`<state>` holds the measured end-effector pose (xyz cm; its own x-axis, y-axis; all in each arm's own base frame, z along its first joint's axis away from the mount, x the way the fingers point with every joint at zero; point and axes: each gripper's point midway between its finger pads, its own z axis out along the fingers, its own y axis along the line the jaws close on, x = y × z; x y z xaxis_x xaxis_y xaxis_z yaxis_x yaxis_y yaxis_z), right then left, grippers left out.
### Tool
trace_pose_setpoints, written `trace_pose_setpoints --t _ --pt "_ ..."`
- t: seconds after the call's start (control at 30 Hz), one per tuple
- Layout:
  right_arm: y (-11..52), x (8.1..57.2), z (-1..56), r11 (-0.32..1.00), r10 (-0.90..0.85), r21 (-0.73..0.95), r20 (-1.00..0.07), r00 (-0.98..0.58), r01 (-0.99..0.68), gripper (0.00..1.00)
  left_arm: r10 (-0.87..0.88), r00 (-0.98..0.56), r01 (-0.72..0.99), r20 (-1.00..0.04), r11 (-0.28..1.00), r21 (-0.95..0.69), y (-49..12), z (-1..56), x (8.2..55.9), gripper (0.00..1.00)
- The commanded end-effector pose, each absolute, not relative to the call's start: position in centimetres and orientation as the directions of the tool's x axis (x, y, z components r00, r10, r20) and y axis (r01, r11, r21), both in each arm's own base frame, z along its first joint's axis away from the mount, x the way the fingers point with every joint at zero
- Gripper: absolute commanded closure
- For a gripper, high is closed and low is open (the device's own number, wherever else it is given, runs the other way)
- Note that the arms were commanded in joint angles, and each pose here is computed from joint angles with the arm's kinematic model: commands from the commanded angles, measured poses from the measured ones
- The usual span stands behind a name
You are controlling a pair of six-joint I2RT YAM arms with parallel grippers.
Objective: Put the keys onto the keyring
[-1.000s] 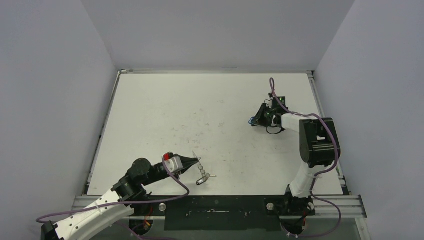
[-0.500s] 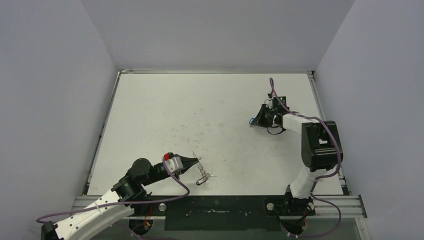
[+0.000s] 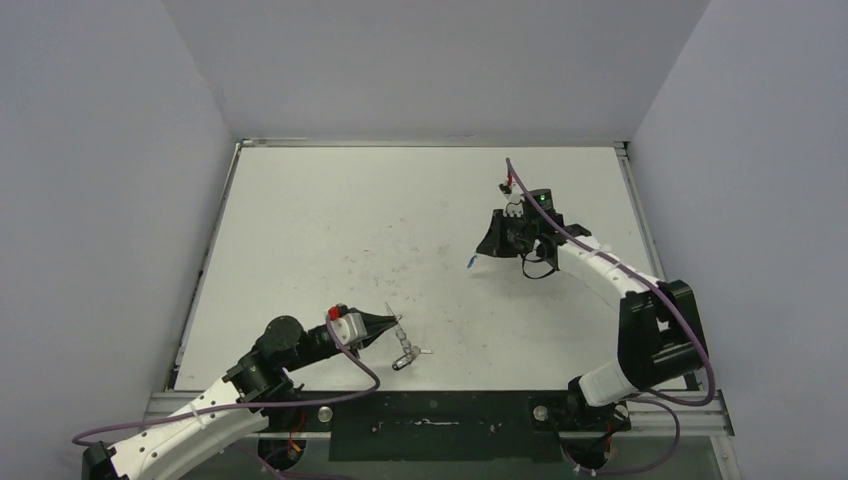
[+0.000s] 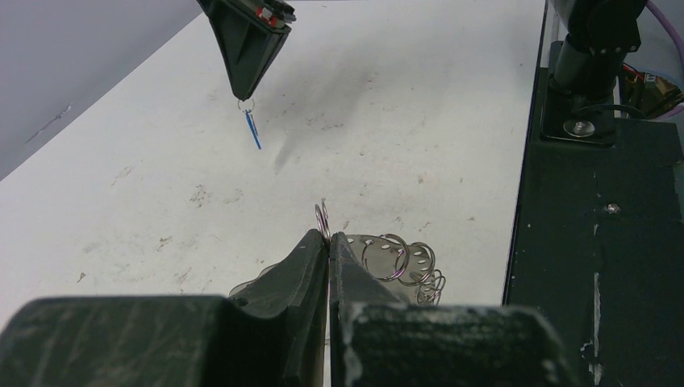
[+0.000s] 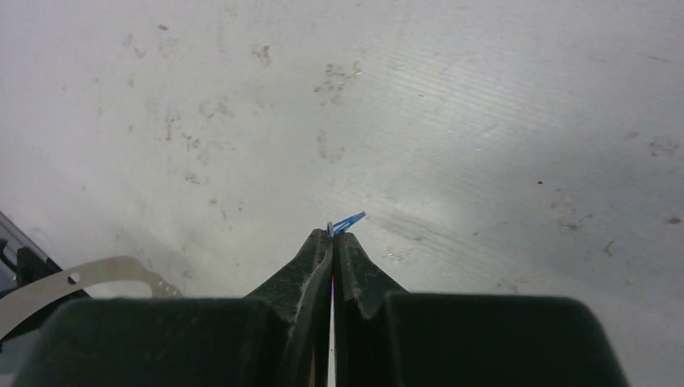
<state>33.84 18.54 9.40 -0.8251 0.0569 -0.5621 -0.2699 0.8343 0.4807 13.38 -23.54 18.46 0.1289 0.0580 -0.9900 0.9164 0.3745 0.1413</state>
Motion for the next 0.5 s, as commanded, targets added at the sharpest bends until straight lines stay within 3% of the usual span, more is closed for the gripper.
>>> trace_pose_setpoints --t 0.0,0.23,0.47 --pt "20.4 31.2 13.8 0.769 -0.019 0.477 -0.648 -0.761 -0.426 1.00 -0.005 0.186 0.910 -0.982 0.379 0.171 -23.9 21.2 13.5 1.00" --pt "22.8 26.6 18.6 0.669 -0.089 0.448 -0.744 -0.662 -0.593 1.00 -0.017 0.180 0.918 -0.984 0.361 0.162 -24.5 21.0 13.6 1.00" --pt "24.4 23.5 19.8 0.586 -0.163 0.432 -0.766 -0.622 -0.685 1.00 -0.075 0.183 0.915 -0.980 0.378 0.142 -25.1 21.1 14.1 1.00"
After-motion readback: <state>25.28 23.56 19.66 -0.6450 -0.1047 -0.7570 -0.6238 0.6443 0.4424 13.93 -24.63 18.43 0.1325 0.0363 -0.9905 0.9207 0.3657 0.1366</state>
